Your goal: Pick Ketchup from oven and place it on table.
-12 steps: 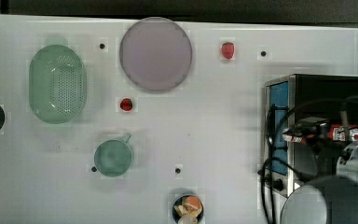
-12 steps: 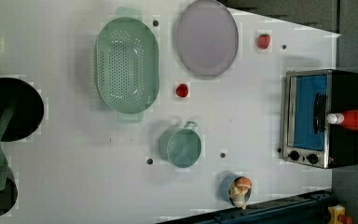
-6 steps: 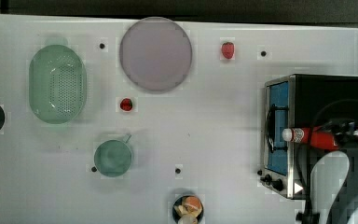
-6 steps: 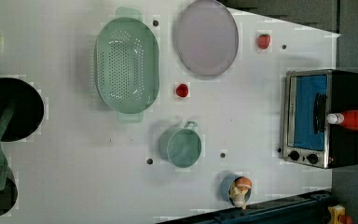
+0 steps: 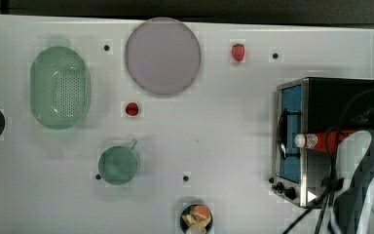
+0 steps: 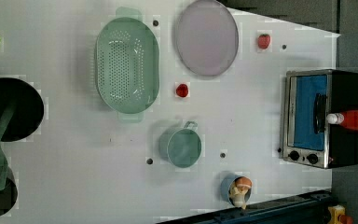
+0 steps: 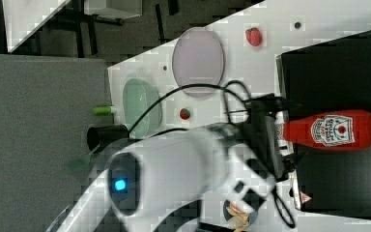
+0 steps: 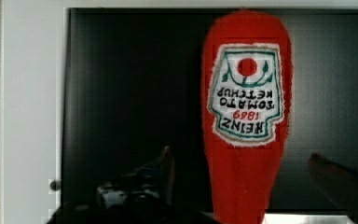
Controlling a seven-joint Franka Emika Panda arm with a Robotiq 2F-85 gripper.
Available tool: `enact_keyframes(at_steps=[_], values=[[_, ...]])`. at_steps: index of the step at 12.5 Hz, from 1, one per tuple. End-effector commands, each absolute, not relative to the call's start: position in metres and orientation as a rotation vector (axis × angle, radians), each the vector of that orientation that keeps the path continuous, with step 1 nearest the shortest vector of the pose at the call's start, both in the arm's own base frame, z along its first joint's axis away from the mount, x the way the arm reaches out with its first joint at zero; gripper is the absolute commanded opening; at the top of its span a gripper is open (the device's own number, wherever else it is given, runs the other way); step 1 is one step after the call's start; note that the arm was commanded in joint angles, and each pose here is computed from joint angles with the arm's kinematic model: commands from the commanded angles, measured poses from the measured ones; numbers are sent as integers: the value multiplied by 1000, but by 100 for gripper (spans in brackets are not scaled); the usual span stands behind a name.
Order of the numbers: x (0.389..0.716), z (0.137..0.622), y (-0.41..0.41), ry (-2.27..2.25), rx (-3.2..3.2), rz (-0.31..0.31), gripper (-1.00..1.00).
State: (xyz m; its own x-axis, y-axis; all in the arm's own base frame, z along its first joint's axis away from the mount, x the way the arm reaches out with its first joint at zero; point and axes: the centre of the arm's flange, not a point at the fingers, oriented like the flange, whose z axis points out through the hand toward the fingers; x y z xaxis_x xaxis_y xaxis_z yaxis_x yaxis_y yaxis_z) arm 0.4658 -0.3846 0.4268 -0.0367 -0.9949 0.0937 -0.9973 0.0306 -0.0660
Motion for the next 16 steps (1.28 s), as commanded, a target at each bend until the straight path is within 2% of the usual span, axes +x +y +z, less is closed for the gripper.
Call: enact_keyframes(at_steps=[1, 3, 9, 10, 12, 13, 16], values=[[458, 399, -399, -2296, 2125, 138, 100], [463, 387, -406, -2283, 2105, 190, 100], [461, 358, -410, -2269, 2074, 128, 100], [462, 355, -409, -2271, 2075, 122, 92], [463, 350, -409, -2277, 2069, 122, 43], [465, 353, -408, -2276, 2074, 132, 29], [470, 363, -407, -2270, 2085, 160, 29]])
